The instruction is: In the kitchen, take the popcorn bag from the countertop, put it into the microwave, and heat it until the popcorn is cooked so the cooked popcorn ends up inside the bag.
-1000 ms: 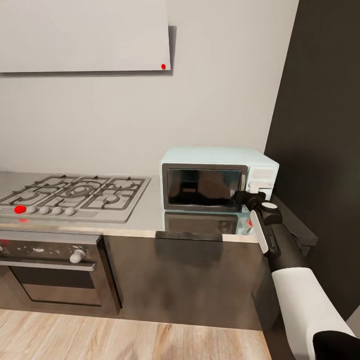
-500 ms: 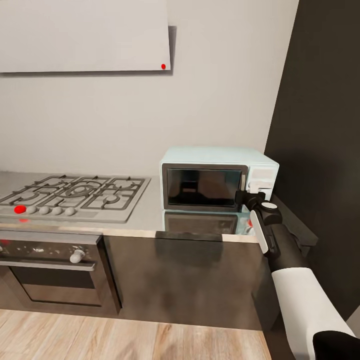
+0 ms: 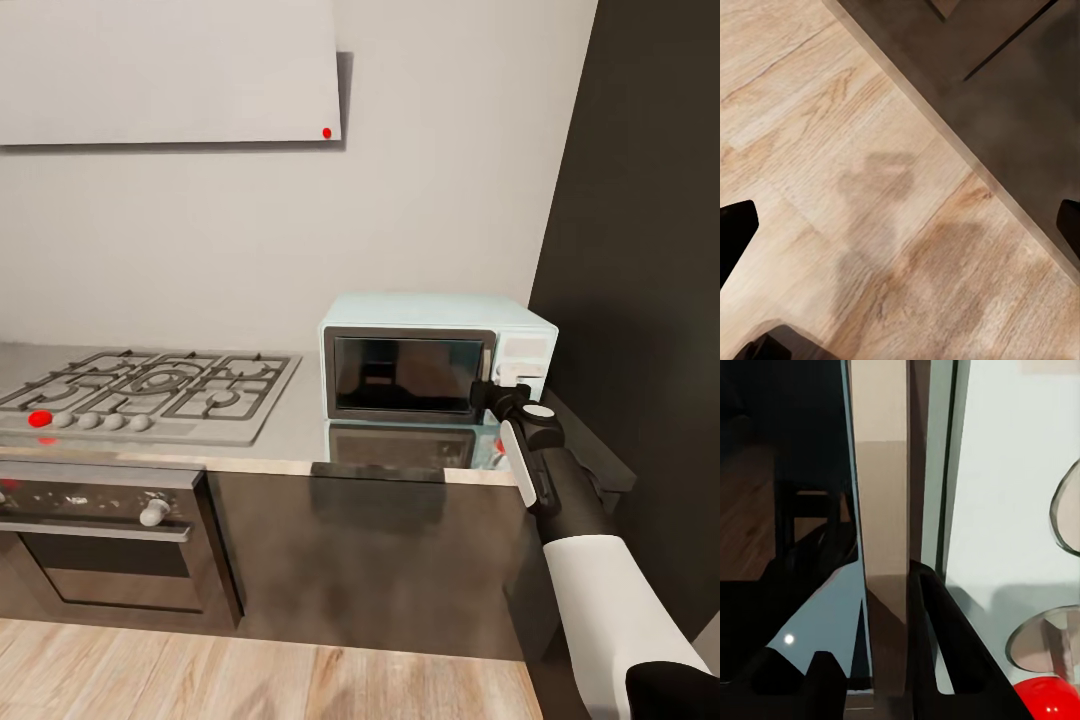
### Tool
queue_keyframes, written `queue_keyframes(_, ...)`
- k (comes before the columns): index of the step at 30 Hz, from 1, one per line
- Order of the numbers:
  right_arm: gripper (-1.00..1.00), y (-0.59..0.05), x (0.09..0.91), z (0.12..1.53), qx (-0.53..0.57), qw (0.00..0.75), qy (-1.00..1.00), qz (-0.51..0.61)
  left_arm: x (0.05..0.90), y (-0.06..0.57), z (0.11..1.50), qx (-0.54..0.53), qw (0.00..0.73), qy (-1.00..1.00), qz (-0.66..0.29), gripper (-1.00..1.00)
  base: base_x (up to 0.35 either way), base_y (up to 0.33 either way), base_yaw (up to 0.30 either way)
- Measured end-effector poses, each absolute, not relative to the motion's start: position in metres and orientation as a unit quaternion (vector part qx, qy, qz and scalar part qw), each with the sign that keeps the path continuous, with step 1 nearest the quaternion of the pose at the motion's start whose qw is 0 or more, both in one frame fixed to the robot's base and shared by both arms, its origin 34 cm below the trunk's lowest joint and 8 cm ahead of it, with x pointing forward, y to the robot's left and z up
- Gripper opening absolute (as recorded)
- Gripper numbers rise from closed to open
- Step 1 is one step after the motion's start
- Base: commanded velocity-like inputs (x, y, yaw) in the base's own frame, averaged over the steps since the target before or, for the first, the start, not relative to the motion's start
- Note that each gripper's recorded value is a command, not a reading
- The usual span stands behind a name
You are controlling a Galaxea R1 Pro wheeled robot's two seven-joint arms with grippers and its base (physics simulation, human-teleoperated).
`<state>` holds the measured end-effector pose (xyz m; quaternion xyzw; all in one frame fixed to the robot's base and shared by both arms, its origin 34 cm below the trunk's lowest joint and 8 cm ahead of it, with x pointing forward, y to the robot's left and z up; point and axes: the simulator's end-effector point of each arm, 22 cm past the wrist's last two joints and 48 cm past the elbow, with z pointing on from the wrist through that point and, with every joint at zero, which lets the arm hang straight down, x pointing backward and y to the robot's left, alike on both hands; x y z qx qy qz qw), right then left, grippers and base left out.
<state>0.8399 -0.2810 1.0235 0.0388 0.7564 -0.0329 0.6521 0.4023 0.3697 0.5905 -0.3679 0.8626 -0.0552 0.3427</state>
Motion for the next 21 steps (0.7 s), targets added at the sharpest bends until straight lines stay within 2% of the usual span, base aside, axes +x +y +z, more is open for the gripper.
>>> queue_keyframes(21, -1.0, -0.268, 0.841, 1.023, 0.031, 0.653, 0.756, -0.021, 0.402, 0.371, 0.591, -0.368, 0.343, 0.862, -0.054, 1.0, -0.096, -0.009, 0.0)
